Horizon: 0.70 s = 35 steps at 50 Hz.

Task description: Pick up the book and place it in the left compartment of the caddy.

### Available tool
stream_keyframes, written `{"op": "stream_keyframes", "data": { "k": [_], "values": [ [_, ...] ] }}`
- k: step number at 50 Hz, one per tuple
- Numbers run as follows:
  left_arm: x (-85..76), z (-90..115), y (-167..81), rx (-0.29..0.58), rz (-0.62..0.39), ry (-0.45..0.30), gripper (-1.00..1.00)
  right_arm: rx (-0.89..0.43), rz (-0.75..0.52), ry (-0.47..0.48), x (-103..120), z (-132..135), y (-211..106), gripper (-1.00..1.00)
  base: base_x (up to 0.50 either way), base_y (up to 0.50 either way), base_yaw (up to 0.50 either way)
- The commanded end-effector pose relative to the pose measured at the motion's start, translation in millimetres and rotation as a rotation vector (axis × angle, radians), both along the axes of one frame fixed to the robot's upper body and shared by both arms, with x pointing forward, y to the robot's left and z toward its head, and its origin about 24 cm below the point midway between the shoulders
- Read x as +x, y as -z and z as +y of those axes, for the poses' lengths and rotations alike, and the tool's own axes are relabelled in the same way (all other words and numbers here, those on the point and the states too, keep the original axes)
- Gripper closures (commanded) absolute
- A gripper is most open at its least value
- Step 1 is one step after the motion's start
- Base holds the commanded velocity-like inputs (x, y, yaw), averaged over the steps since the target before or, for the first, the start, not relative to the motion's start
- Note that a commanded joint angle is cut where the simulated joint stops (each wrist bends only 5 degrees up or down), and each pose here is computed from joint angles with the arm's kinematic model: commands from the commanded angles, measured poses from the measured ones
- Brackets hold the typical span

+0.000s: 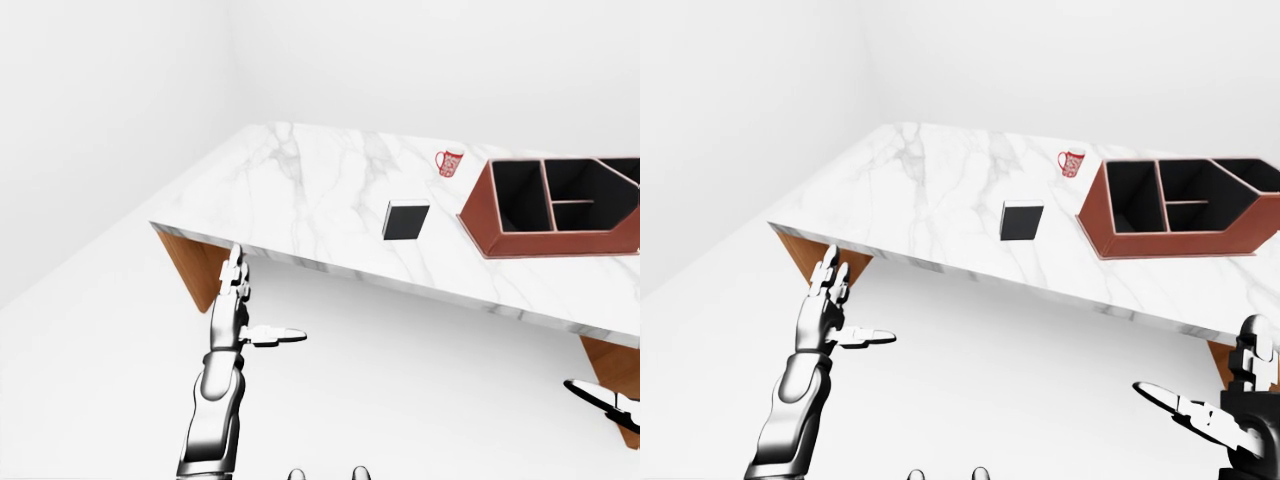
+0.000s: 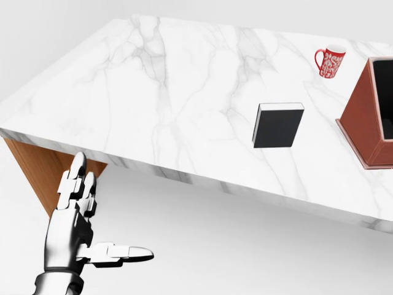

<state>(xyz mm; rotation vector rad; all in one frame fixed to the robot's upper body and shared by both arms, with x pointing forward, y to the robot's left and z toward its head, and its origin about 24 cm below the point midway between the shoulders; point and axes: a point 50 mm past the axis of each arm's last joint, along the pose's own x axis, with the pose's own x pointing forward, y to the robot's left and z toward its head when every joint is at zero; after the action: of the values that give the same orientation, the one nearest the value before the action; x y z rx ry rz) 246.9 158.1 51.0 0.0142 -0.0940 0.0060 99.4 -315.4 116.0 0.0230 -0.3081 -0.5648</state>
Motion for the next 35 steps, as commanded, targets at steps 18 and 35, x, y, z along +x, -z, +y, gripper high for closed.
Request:
{"op": "stream_keyframes", "data": {
  "k": [18, 35],
  "values": [
    [-6.3, -1.5, -7.5, 0.002, -0.015, 0.000, -1.00, -0.012, -0.009, 0.007, -1.9, 1.1, -3.6, -1.00, 0.00, 0.00, 0.14],
    [-9.5, -1.9, -11.0, 0.005, -0.014, -0.001, -1.00, 0.000, -0.005, 0.015, -2.0, 0.3, -1.0, -1.00, 0.00, 0.00, 0.01]
  ]
}}
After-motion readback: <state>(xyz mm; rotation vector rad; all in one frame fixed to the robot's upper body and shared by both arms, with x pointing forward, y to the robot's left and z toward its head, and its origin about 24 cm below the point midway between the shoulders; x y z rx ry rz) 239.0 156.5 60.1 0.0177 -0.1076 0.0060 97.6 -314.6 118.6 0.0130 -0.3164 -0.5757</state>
